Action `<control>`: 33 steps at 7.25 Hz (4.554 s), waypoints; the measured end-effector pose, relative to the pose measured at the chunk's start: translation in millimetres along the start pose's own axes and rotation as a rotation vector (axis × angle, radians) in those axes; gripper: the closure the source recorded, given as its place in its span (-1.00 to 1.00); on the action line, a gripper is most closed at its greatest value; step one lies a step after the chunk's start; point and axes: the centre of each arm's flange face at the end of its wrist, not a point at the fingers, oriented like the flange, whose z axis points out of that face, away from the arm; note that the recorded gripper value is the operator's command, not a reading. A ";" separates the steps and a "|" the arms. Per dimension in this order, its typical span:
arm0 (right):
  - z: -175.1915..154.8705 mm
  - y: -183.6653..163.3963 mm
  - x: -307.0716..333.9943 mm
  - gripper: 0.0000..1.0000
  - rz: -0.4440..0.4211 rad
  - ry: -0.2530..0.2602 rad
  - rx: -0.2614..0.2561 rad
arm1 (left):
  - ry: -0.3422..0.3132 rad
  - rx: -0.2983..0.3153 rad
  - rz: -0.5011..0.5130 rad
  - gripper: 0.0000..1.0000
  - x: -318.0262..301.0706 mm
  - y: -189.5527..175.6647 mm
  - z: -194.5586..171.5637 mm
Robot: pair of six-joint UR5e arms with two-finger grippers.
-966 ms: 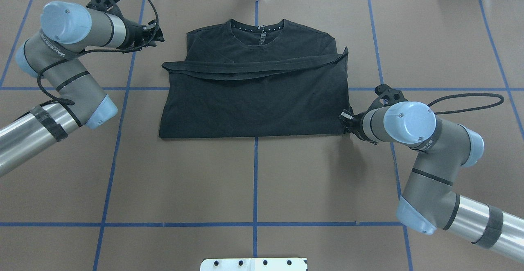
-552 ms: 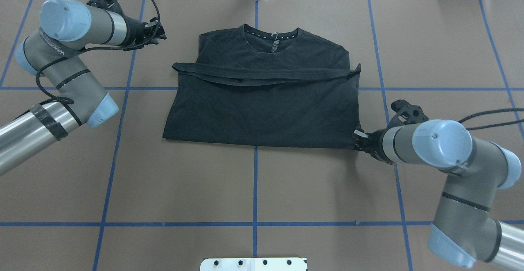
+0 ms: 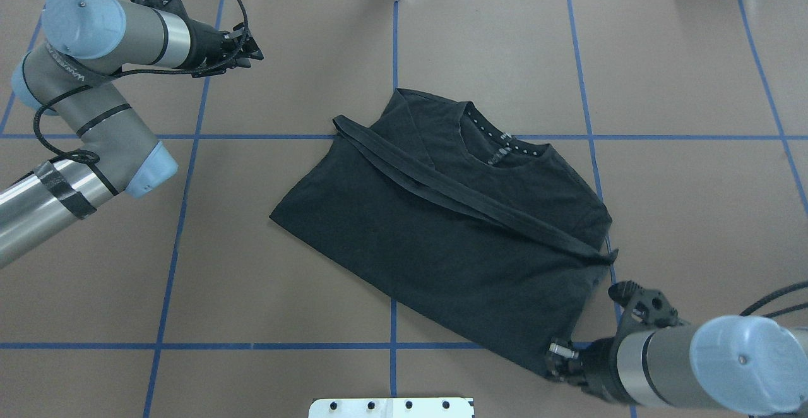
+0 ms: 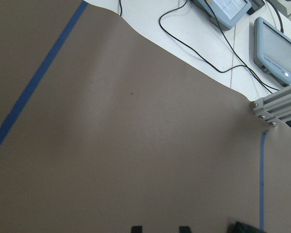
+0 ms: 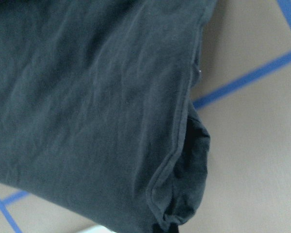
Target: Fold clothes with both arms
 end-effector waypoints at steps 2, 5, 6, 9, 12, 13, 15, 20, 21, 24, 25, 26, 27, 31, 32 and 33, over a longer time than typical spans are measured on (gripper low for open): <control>6.2 51.0 9.3 -1.00 0.002 0.034 -0.104 | 0.020 -0.051 0.006 0.11 -11.5 14.7 -24.2; -26.3 32.8 -15.1 -1.00 0.038 -0.055 -0.079 | 0.006 -0.117 -0.034 -0.03 -26.1 51.2 -41.2; -40.5 18.4 -27.2 -1.00 0.055 -0.099 -0.052 | -0.012 -0.147 -0.036 -0.08 -35.1 77.5 -32.8; -64.4 -16.0 -53.9 -1.00 0.083 -0.193 0.022 | -0.051 -0.233 -0.043 -0.23 -47.2 165.1 -6.9; -65.0 -28.4 -64.8 -1.00 0.070 -0.220 0.060 | -0.069 -0.276 -0.058 -0.21 -57.9 215.2 -7.6; -65.2 -29.8 -65.1 -1.00 0.070 -0.222 0.065 | -0.075 -0.283 -0.056 -0.16 -60.2 224.4 -5.0; -64.6 -31.1 -65.2 -1.00 0.071 -0.221 0.069 | -0.081 -0.292 -0.052 0.31 -62.2 234.5 -1.8; -63.5 -33.9 -64.6 -1.00 0.074 -0.219 0.074 | -0.082 -0.294 -0.075 1.00 -60.9 237.2 -2.5; -63.6 -34.6 -64.7 -1.00 0.075 -0.219 0.076 | -0.078 -0.293 -0.077 1.00 -59.4 236.3 -4.0; -65.9 -39.4 -65.5 -1.00 0.081 -0.224 0.086 | -0.044 -0.277 -0.075 1.00 -47.6 224.7 -17.0; -67.6 -41.7 -66.0 -1.00 0.083 -0.227 0.090 | -0.040 -0.256 -0.063 1.00 -48.1 210.9 -18.9; -69.1 -42.4 -66.5 -1.00 0.083 -0.230 0.090 | -0.039 -0.218 -0.018 1.00 -52.6 185.6 -19.8; -69.8 -42.1 -66.8 -1.00 0.082 -0.231 0.088 | -0.047 -0.172 0.038 1.00 -59.9 153.2 -19.2; -74.3 -47.5 -68.5 -1.00 0.088 -0.241 0.102 | -0.075 0.009 0.137 1.00 8.3 -6.7 63.6; -75.8 -51.6 -68.8 -1.00 0.093 -0.244 0.111 | -0.081 0.063 0.153 1.00 33.9 -43.8 90.2; -77.6 -55.4 -69.2 -1.00 0.098 -0.248 0.119 | -0.088 0.119 0.164 1.00 58.9 -70.6 118.8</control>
